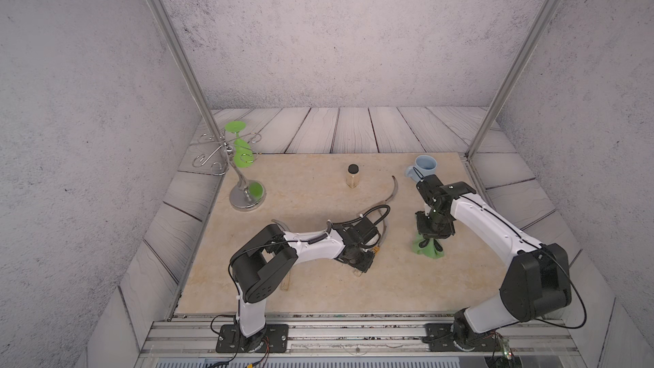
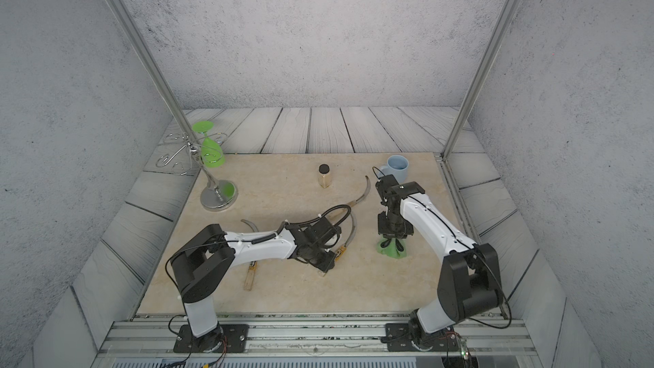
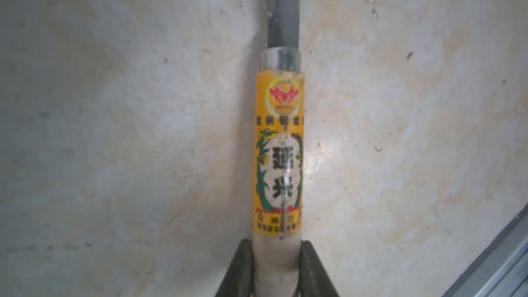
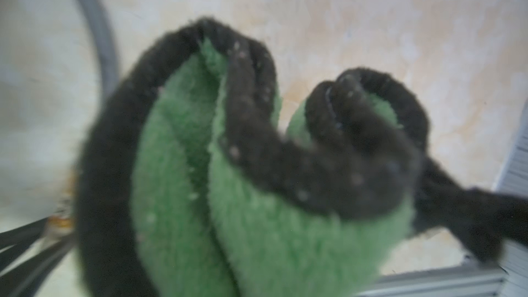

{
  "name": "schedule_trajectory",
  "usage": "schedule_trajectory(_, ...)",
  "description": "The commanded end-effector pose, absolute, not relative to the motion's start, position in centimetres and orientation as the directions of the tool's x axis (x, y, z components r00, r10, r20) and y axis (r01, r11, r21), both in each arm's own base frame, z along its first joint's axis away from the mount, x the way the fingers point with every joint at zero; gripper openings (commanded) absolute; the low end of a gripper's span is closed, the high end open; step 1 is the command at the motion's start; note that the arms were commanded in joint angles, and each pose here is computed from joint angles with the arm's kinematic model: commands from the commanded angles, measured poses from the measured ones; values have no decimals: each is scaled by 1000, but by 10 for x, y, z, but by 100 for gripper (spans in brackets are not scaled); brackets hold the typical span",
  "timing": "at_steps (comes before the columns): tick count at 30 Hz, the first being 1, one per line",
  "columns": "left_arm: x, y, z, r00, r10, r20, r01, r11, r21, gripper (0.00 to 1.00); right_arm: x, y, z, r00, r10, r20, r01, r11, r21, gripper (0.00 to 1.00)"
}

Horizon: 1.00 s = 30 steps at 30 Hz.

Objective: Wipe small sickles with rags
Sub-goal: Place the rag at the center of the board.

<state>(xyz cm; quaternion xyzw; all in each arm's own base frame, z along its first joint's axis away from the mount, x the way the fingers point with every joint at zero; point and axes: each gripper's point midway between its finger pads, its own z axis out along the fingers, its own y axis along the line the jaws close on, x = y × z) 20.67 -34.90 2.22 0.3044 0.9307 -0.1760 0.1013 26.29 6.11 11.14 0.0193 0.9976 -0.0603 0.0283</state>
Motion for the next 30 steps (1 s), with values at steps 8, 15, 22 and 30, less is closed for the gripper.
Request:
schedule_trajectory(8,214,-326,26,-814,502,-294,571,784,-244,0,266,68,56,-994,3,109,-15,987,-162,37)
schedule_trajectory(15,216,-325,23,-820,497,-283,563,789,-247,0,276,124,37,-992,-61,112,-53,996,72,54)
schedule_trajectory(22,219,-323,20,-827,491,-275,555,793,-252,3,276,146,52,-995,-73,65,-58,977,205,65)
schedule_trajectory(30,223,-330,26,-824,489,-284,559,784,-269,30,275,140,92,-998,-40,-50,-49,976,213,65)
